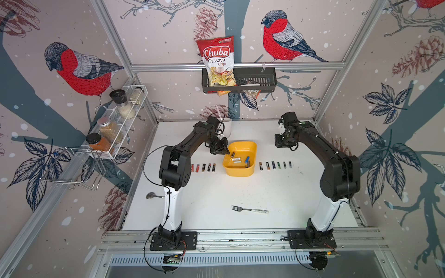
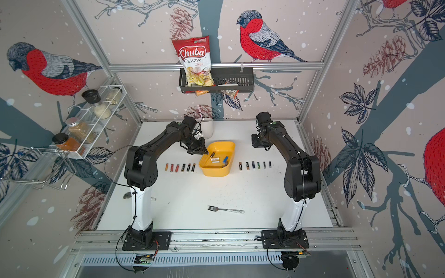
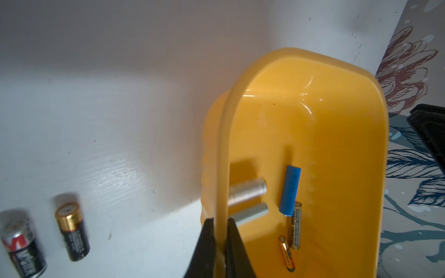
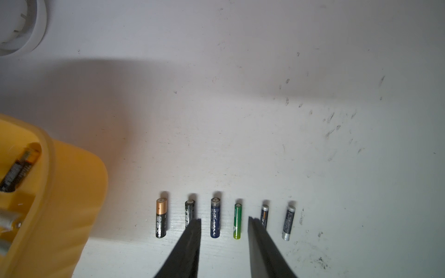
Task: Take the batteries out of the storage box
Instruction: Adjust the battery in the storage box.
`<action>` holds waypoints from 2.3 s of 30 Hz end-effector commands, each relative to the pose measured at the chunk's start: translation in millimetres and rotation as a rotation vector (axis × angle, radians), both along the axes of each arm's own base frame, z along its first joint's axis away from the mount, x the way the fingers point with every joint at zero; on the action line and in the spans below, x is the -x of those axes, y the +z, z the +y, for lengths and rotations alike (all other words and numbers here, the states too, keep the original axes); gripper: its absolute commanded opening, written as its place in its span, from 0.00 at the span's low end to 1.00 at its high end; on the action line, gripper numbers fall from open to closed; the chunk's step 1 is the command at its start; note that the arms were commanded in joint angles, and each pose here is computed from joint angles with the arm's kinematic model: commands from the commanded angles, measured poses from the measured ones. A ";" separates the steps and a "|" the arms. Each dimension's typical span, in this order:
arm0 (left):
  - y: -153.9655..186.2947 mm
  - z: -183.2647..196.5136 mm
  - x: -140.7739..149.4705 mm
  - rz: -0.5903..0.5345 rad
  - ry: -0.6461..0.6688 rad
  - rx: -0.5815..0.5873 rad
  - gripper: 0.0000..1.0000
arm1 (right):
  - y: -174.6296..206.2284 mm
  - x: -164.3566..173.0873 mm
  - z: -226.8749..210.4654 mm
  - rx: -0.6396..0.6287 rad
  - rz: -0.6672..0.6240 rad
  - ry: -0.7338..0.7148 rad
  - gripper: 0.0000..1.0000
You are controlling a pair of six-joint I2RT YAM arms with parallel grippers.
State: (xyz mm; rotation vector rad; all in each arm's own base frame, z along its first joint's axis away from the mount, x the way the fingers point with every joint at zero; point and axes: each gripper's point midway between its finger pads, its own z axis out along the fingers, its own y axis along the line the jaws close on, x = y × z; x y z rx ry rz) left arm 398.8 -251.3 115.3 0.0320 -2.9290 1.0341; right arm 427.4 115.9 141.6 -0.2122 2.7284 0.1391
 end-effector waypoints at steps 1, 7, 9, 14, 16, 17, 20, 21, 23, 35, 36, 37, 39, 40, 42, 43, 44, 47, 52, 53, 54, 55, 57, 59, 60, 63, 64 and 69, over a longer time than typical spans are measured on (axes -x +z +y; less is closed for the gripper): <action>24.5 -14.4 13.4 0.070 -0.018 0.161 0.00 | 7.0 0.4 -0.9 -0.010 -0.003 -0.008 0.39; 19.6 -9.8 20.2 0.092 -0.013 0.148 0.00 | 11.3 -1.9 -3.2 -0.012 -0.010 -0.008 0.39; 16.6 -5.3 17.5 0.074 0.004 0.102 0.00 | 10.5 -0.5 -4.1 -0.011 -0.005 -0.009 0.39; 11.8 10.8 11.3 0.019 0.039 -0.026 0.00 | 10.3 0.9 -6.3 -0.007 -0.002 -0.008 0.39; 8.9 16.0 11.0 0.011 0.048 -0.062 0.00 | 10.5 0.6 -7.3 -0.008 -0.002 -0.011 0.39; 8.1 17.5 11.4 0.008 0.044 -0.081 0.00 | 11.1 0.6 -6.7 -0.008 -0.003 -0.011 0.39; 4.8 32.9 8.9 -0.038 0.032 -0.245 0.00 | 9.9 1.2 -6.1 -0.013 -0.002 -0.013 0.39; 4.6 39.9 5.2 -0.064 0.037 -0.313 0.00 | 8.8 1.5 -6.2 -0.015 0.000 -0.014 0.39; 8.5 50.1 -0.4 -0.130 0.044 -0.448 0.00 | 8.3 1.8 -5.0 -0.017 0.001 -0.012 0.39; 14.6 47.1 0.6 -0.178 -0.049 -0.735 0.00 | 9.3 4.0 -7.3 -0.010 0.001 -0.013 0.39; 15.8 45.9 -1.6 -0.187 -0.038 -0.722 0.00 | 8.9 4.8 -6.9 -0.012 0.002 -0.012 0.39; 16.2 43.2 -2.9 -0.193 -0.028 -0.700 0.00 | 8.3 5.3 -7.4 -0.011 0.003 -0.012 0.39; 14.5 36.2 -4.7 -0.193 -0.001 -0.629 0.00 | 7.0 6.6 -8.2 -0.006 0.005 -0.010 0.39; 13.4 30.8 -5.1 -0.192 0.010 -0.582 0.00 | 6.9 7.8 -8.9 -0.002 0.007 -0.010 0.39; 10.1 20.4 -7.3 -0.196 0.043 -0.482 0.00 | 7.3 8.6 -10.2 0.001 0.005 -0.009 0.39; 8.6 16.4 -7.9 -0.200 0.055 -0.443 0.00 | 7.1 8.9 -10.1 0.002 0.006 -0.007 0.39; 6.6 11.6 -6.8 -0.194 0.064 -0.402 0.00 | 8.2 9.0 -10.4 0.002 0.004 -0.008 0.39; 0.0 -3.1 -3.1 -0.182 0.080 -0.280 0.00 | 9.1 9.7 -10.4 0.000 0.005 -0.009 0.39; -14.4 -12.4 9.2 -0.151 0.097 -0.175 0.00 | 7.7 10.3 -10.5 0.008 0.010 -0.010 0.39; -17.9 -10.1 10.9 -0.154 0.102 -0.181 0.00 | 7.7 10.6 -10.1 0.010 0.011 -0.009 0.39; -20.3 -7.0 11.5 -0.162 0.109 -0.192 0.00 | 8.1 11.0 -8.9 0.010 0.010 -0.009 0.39; -21.0 -4.0 10.9 -0.178 0.112 -0.204 0.00 | 7.4 11.3 -8.0 0.013 0.013 -0.007 0.39; -17.2 5.5 6.8 -0.242 0.137 -0.253 0.00 | 6.6 12.5 -5.8 0.016 0.016 -0.002 0.39; -12.5 14.2 2.5 -0.301 0.171 -0.280 0.00 | 4.2 13.0 -3.1 0.020 0.021 0.004 0.39; -9.4 16.7 0.1 -0.327 0.187 -0.282 0.00 | 3.6 13.0 -1.6 0.022 0.023 0.007 0.39; -4.3 20.8 -4.9 -0.367 0.213 -0.290 0.00 | 2.3 13.1 2.3 0.033 0.028 0.015 0.39; -3.6 20.2 -6.1 -0.377 0.216 -0.284 0.00 | 2.1 13.6 4.2 0.034 0.030 0.020 0.39; -16.5 19.5 -5.7 -0.365 0.208 -0.261 0.00 | 3.8 13.5 10.5 0.045 0.029 0.033 0.39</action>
